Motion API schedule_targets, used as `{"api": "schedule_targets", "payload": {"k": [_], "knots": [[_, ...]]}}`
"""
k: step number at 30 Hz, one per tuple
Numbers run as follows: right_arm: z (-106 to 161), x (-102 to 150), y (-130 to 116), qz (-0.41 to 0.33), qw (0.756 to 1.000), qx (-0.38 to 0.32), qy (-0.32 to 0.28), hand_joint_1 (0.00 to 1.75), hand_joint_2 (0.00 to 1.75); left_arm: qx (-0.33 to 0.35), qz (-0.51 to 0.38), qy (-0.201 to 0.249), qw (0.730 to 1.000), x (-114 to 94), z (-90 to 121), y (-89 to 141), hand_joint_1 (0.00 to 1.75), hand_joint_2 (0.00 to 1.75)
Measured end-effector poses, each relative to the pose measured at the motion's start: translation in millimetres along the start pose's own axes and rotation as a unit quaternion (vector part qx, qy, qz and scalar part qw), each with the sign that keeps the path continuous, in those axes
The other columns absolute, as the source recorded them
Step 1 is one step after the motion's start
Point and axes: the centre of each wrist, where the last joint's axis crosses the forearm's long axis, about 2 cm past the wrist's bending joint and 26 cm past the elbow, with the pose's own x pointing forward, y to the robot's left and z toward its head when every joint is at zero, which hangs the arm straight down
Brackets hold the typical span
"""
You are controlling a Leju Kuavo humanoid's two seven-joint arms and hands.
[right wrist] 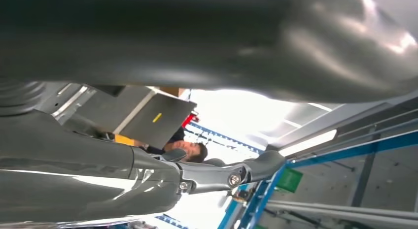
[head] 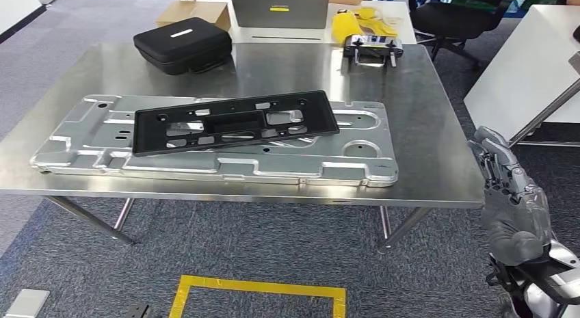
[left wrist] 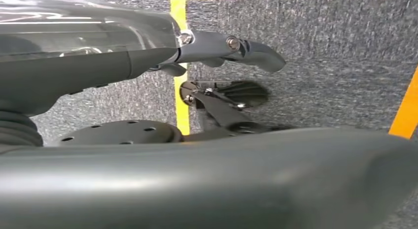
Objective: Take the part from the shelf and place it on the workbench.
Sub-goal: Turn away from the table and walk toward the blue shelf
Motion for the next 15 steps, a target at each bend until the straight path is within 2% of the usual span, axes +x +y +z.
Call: {"api": "schedule_targets", "payload": {"k": [15], "knots": [[1.9, -1.5, 0.3, 0.009, 1.000, -0.006, 0.000, 0.00, 0.00, -0.001, 0.001, 0.000, 1.000, -0.7, 0.2, -1.8, 0.00, 0.00]]}}
